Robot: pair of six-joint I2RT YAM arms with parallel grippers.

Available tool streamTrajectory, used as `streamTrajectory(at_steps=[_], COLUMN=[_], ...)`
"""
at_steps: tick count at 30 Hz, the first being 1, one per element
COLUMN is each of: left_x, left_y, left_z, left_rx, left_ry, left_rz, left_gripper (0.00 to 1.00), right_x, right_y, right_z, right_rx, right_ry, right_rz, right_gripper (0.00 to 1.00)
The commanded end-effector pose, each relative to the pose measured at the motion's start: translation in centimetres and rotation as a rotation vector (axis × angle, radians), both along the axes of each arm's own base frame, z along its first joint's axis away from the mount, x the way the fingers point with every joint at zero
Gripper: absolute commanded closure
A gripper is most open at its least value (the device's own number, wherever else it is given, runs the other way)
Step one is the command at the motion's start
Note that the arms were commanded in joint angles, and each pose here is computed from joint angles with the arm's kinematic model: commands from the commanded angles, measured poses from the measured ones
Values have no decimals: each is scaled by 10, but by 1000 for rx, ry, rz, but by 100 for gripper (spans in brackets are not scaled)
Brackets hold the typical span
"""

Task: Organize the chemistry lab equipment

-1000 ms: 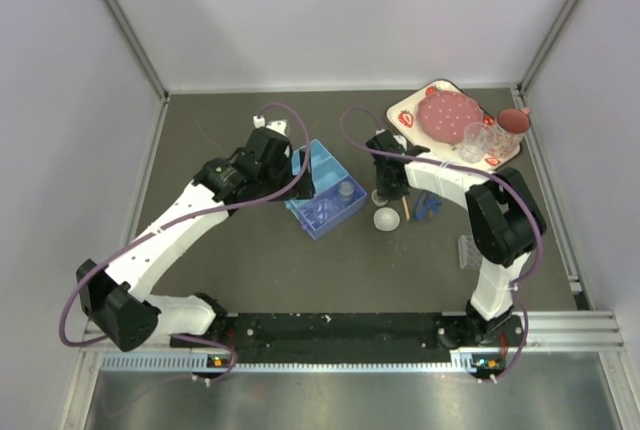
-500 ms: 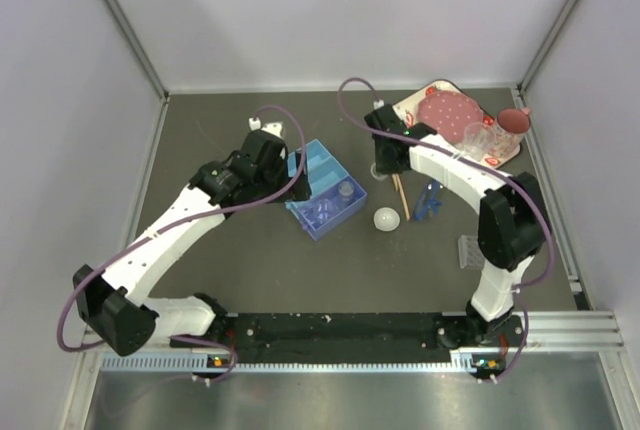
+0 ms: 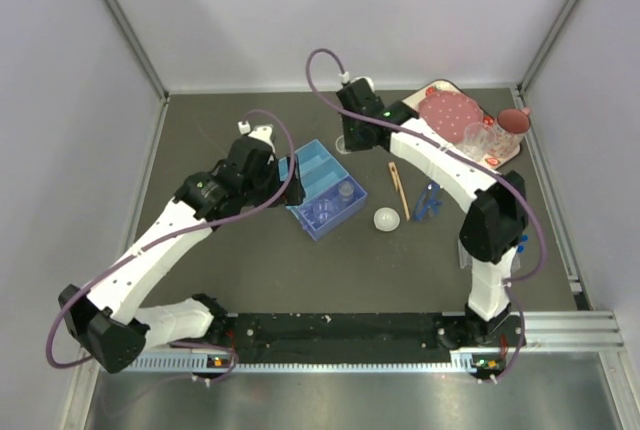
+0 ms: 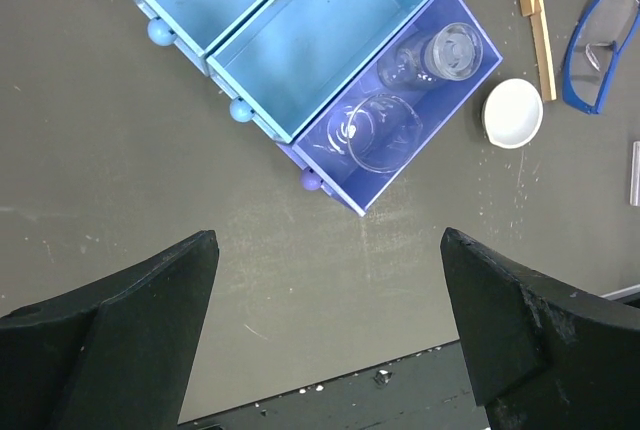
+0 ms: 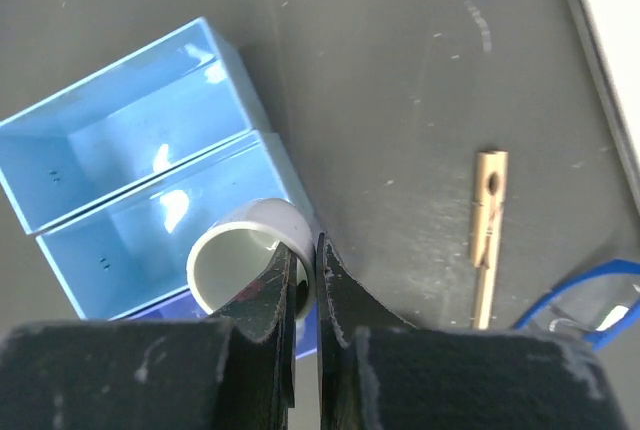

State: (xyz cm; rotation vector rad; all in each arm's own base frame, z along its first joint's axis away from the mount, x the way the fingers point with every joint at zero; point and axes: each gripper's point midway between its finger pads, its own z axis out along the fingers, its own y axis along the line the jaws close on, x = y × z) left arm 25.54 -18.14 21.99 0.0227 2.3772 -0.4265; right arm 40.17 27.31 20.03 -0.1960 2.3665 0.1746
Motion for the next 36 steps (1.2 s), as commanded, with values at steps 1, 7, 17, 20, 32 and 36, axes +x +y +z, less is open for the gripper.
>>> streamTrajectory(at_steps=[1, 7, 17, 20, 32, 36], left_x=[1, -7, -18, -19, -20, -20], left_y=[11, 26, 44, 46, 47, 46], left_z=[16, 30, 47, 45, 41, 38], left_rx=[-17, 8, 7, 8, 15, 17], left_ry=[-73, -120, -173, -170, -164, -157], left_rz=[30, 30, 63, 67, 67, 69], left_gripper=[1, 1, 1, 1, 1, 1], right_x=[-12, -14, -11, -11, -6, -7], right_y=[37, 56, 70, 75, 81, 81], right_z=[-13, -29, -66, -74, -112, -124], right_rx=[3, 18, -11, -11, -36, -43], right_ry=[51, 93, 152, 163, 214, 231], right_rz=[91, 114, 124, 127, 121, 120], right_gripper=[100, 100, 100, 100, 100, 100])
